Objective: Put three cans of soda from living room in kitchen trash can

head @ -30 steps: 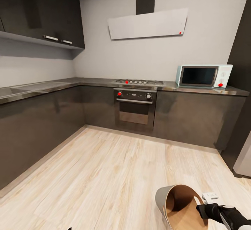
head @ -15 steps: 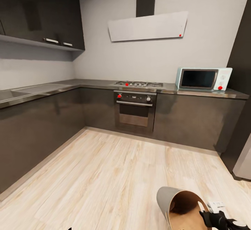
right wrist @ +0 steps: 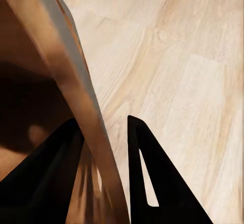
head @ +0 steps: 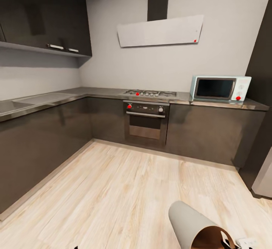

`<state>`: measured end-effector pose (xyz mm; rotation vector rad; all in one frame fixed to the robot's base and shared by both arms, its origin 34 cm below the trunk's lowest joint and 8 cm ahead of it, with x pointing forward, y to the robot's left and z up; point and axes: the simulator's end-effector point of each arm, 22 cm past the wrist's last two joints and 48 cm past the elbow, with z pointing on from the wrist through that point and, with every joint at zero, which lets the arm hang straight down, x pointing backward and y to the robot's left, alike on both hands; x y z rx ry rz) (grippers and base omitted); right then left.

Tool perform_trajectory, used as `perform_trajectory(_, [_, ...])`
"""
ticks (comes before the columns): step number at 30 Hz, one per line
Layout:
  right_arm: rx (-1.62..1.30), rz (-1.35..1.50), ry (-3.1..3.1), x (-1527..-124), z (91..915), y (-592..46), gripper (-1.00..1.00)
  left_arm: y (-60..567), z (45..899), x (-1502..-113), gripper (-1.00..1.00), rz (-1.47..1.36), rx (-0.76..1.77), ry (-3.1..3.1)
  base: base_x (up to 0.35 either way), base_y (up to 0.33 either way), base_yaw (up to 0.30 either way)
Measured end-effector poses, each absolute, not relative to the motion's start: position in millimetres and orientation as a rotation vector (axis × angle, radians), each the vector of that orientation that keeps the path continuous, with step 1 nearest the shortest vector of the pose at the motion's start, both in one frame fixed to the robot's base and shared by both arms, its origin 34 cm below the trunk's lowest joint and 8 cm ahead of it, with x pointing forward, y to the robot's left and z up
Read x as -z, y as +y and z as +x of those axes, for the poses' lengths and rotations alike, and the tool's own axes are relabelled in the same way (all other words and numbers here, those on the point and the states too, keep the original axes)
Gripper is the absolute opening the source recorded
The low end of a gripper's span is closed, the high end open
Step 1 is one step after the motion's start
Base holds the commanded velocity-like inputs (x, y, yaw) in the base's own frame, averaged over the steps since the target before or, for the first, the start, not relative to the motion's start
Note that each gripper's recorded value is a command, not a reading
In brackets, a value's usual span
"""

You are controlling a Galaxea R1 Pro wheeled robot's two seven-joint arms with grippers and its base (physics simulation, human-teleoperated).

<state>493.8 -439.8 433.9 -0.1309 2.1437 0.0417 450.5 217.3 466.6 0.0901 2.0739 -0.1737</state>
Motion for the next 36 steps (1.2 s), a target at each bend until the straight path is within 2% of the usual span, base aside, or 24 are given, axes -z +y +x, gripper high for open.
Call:
perform_trajectory(19, [0.017,-0.089,2.028,-487.4,492.2,-450.0,-1.00,219.0,467.9,-510.1,1.00,0.086,0.173,2.066,0.000,0.000,0.000])
perform_trajectory(27, [-0.027,-0.096,1.970,-516.4,522.9,-409.1,-1.00,232.8,516.1,-548.0,1.00,0.043,0.107,2.082,0.000,0.000,0.000])
perform_trajectory(36, [-0.123,-0.163,1.967,-546.6,559.6,-328.6,-1.00,238.6,556.1,-582.1,1.00,0.034,0.076,2.081,0.000,0.000,0.000])
